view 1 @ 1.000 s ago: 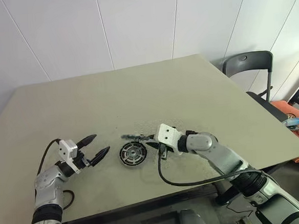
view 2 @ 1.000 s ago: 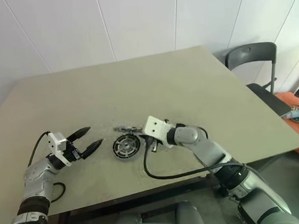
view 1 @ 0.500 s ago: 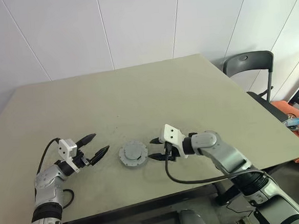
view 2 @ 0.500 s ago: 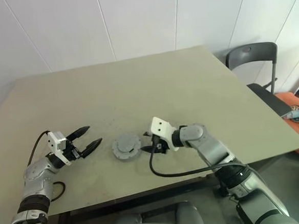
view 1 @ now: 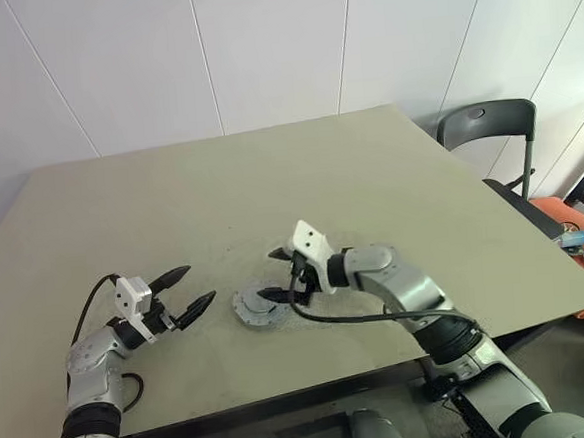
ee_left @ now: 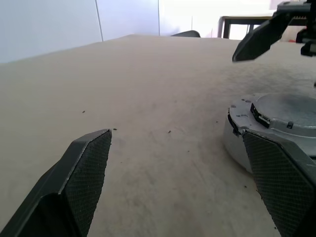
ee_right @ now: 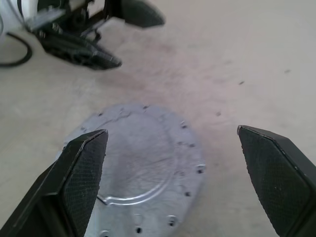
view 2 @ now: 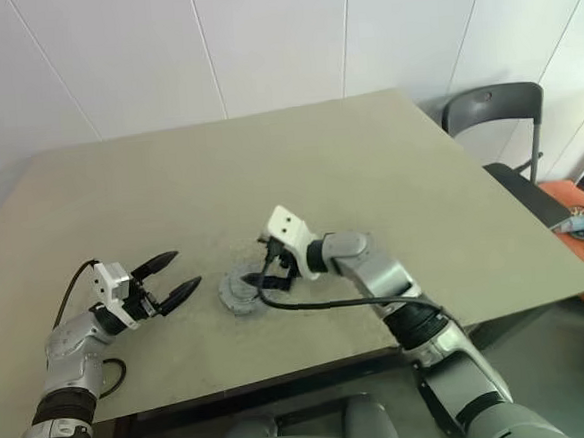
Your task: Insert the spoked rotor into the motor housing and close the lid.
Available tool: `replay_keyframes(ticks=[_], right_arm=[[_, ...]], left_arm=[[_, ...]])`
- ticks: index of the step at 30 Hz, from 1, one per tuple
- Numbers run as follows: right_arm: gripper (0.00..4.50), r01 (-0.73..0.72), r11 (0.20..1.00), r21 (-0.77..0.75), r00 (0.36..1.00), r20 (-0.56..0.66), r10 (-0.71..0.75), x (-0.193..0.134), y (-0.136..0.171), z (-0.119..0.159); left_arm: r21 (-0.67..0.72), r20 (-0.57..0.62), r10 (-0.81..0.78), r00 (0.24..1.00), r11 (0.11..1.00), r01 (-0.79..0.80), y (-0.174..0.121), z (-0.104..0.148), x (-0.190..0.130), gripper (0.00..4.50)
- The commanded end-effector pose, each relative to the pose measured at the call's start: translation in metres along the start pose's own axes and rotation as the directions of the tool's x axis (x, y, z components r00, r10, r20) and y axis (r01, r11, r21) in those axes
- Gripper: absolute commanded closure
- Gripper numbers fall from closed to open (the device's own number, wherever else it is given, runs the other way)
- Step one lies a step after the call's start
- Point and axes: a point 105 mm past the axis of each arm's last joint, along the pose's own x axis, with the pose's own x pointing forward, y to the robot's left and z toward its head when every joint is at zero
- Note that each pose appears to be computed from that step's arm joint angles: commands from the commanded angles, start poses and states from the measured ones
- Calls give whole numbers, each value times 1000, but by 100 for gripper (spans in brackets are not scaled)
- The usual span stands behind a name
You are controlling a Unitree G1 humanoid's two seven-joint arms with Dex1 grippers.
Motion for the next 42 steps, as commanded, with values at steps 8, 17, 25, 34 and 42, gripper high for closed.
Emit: replay_keyframes(ticks=[8,17,25,34,42], right_arm=[[3,-152,986,62,986,-61,156,14,28,-6],[125,-70,997,14,993,-91,71,21,20,-14],[146,-54,998,13,998,-22,54,22,17,-3],[146,7,1000,10,999,-45,-7,23,7,-8],[146,41,998,50,998,-58,-38,25,1,-11]], left_arm=[[9,43,-25,999,1000,24,-6,12,2,0],[11,42,-21,999,1000,20,-5,13,2,0],[15,38,-15,999,1000,14,-2,13,2,0],[14,37,-11,999,1000,10,0,13,2,0],[14,33,-7,999,1000,7,0,12,2,0]])
